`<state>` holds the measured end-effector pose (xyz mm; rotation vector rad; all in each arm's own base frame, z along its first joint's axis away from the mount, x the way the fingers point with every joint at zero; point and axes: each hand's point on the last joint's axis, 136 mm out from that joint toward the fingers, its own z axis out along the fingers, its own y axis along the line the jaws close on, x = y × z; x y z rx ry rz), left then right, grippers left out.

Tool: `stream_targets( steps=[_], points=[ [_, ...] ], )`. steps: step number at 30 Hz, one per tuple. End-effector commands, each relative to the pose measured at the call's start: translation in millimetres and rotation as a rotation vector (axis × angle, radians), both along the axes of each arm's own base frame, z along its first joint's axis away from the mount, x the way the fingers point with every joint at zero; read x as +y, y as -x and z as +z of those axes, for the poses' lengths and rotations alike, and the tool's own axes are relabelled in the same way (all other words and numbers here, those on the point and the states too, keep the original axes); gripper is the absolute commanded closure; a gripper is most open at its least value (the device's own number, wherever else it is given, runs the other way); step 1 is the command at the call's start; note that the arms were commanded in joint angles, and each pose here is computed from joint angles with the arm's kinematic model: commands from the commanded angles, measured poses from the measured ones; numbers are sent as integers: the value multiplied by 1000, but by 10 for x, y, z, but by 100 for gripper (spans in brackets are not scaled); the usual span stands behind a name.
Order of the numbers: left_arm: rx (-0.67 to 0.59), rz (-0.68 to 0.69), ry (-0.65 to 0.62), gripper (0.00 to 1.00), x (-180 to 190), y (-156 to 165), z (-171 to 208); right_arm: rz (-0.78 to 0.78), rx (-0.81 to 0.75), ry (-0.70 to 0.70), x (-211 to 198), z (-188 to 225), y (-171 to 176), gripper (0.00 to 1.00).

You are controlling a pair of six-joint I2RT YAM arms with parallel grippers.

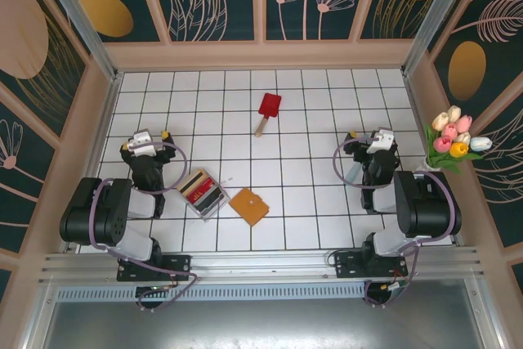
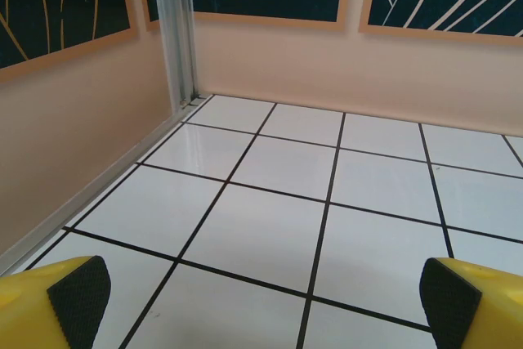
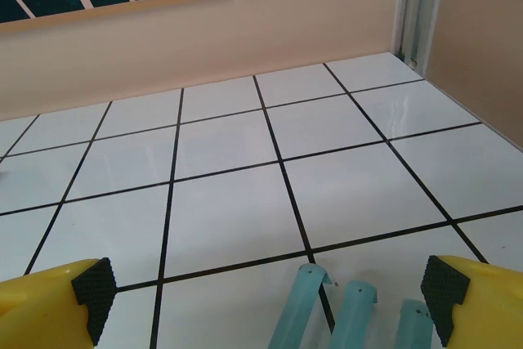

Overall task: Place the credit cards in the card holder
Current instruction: Move the storage box to the center of the table.

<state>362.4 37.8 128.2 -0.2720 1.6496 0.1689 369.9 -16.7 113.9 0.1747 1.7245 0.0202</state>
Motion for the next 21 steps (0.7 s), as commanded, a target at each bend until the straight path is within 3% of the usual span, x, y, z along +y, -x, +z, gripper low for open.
stream_targets(
  steps=[1, 21],
  points=[
    [-36, -8, 21, 1, -5, -50, 104, 14, -23, 7, 5, 75, -52, 1],
    [-38, -7, 21, 1, -4, -49, 111, 26, -18, 5, 20, 67, -58, 1]
  ],
)
